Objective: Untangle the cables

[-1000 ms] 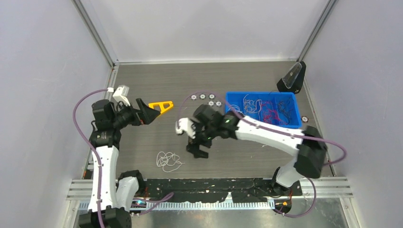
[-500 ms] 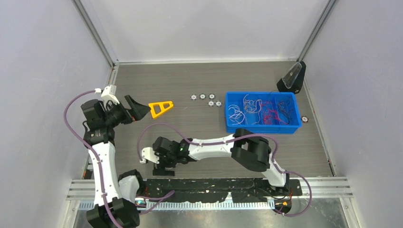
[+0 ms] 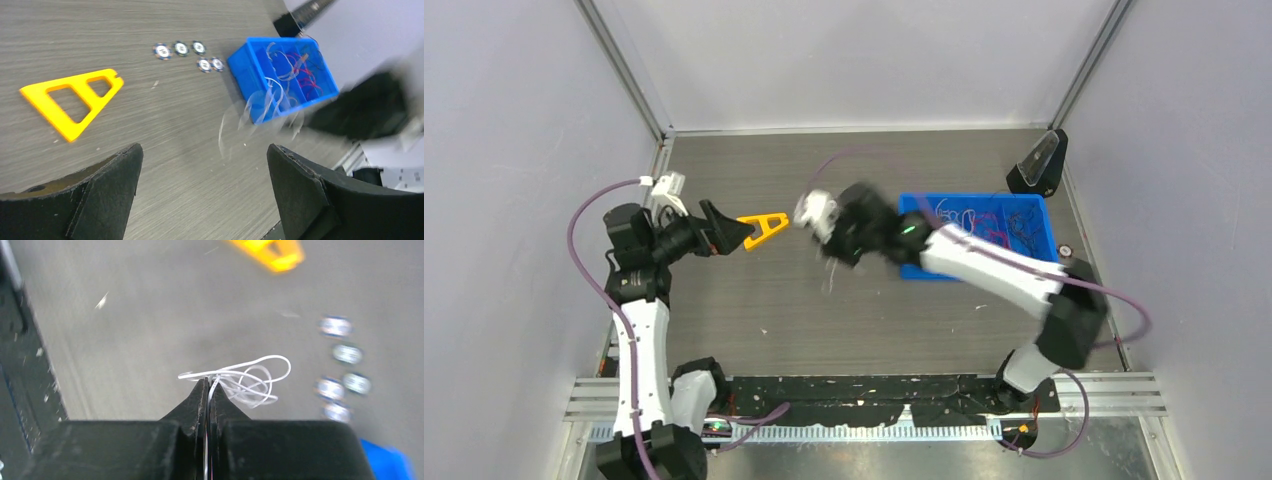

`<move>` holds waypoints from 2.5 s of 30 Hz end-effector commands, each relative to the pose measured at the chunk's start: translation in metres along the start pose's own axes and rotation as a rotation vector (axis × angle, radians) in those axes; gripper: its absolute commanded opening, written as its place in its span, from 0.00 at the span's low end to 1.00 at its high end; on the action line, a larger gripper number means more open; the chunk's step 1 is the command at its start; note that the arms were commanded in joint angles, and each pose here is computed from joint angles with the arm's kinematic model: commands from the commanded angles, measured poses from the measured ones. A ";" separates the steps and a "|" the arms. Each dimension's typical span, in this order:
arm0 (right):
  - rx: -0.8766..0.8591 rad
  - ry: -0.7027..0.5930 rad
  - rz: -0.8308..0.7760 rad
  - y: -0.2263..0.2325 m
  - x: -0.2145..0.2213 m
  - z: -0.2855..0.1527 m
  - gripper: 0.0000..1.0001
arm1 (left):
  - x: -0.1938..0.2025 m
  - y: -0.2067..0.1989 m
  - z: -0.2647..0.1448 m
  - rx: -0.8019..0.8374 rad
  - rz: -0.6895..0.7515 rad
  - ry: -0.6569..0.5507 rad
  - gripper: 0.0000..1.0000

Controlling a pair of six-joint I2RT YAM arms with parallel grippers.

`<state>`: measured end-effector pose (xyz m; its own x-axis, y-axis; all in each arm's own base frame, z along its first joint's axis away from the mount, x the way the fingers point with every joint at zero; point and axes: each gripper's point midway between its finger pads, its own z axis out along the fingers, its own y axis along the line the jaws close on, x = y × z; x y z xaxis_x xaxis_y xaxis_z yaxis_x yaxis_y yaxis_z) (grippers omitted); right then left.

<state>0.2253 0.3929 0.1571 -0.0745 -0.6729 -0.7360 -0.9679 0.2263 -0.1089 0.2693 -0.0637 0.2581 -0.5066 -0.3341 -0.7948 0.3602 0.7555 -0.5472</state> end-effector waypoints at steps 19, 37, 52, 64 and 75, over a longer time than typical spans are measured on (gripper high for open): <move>0.431 -0.147 0.543 -0.190 0.070 -0.161 0.06 | -0.007 -0.041 0.046 0.157 0.135 0.035 0.96; 0.438 0.067 0.675 -0.196 0.156 -0.099 0.06 | -0.003 -0.034 0.049 0.140 0.132 0.046 0.96; 0.358 0.128 0.662 -0.179 0.167 -0.097 0.50 | -0.003 -0.036 0.045 0.131 0.147 0.053 0.97; 0.450 0.112 0.541 -0.166 0.123 -0.247 0.85 | -0.007 -0.043 0.046 0.165 0.134 0.032 0.97; 0.837 0.350 0.791 -0.249 0.240 -0.304 0.66 | -0.004 -0.040 0.047 0.160 0.130 0.040 0.96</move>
<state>0.3486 -0.0030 0.2221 -0.7129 -0.3323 -0.6175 -0.3148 0.9385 -0.1416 0.2904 -0.1167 0.2506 -0.5369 -0.2179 -0.8150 0.4962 0.6997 -0.5140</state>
